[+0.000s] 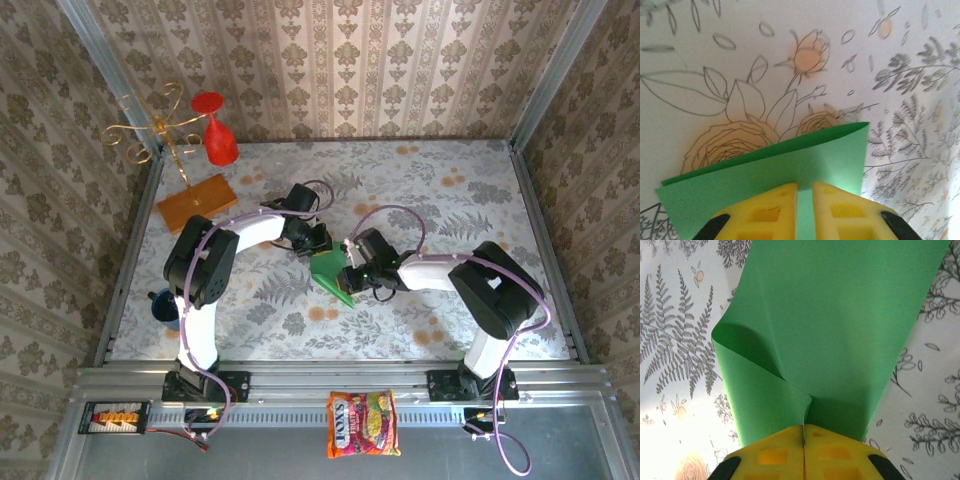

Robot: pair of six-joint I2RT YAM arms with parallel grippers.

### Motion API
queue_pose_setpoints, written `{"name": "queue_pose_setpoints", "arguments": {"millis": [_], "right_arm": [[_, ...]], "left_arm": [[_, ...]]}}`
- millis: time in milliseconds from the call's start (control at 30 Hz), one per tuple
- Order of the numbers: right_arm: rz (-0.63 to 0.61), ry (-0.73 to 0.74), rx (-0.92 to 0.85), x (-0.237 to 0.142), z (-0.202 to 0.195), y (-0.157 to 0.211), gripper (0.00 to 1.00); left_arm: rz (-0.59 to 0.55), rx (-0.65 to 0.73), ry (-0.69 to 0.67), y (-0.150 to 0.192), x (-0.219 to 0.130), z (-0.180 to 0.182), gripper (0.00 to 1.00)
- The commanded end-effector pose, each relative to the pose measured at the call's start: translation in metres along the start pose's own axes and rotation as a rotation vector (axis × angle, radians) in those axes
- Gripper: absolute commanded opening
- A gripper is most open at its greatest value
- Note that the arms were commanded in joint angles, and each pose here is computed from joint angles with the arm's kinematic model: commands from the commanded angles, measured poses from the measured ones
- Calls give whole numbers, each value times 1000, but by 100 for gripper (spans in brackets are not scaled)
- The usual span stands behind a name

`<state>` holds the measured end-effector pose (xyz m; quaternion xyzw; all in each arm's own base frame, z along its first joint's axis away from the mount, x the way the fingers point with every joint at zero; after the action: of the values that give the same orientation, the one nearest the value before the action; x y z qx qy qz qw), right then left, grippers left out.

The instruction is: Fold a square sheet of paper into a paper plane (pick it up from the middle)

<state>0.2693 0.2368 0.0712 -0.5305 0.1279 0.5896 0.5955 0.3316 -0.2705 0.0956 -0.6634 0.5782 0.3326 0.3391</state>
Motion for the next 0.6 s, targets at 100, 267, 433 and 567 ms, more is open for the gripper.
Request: {"name": "queue_pose_setpoints", "arguments": {"millis": [100,267,433,567], "right_arm": [[57,84,88,14,-14,4,8],[46,76,92,17,-13,-4,7],[51,73,98,19,-14,-4,8],[51,74,97,18,-14,-5,8]], "left_arm": [[-246,-130,29,-12,-63,5,19],[-244,-179,53,13,-69,12,20],[-201,-248,96,43,-51,9,22],[-176,-263,101,56,-40,4,19]]}}
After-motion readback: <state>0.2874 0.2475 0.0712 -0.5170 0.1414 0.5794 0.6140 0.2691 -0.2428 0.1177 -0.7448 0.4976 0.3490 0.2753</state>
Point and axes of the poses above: each hand's point on the last joint's axis, 136 mm out from that joint toward the fingers, its own x axis out along the fingers, its own z axis along the line the jaws close on, y = z × x, the point moved 7 cm from there along -x, back along the fingers, and after that the axes turned 5 degrees about -x, right-handed, at the moved point
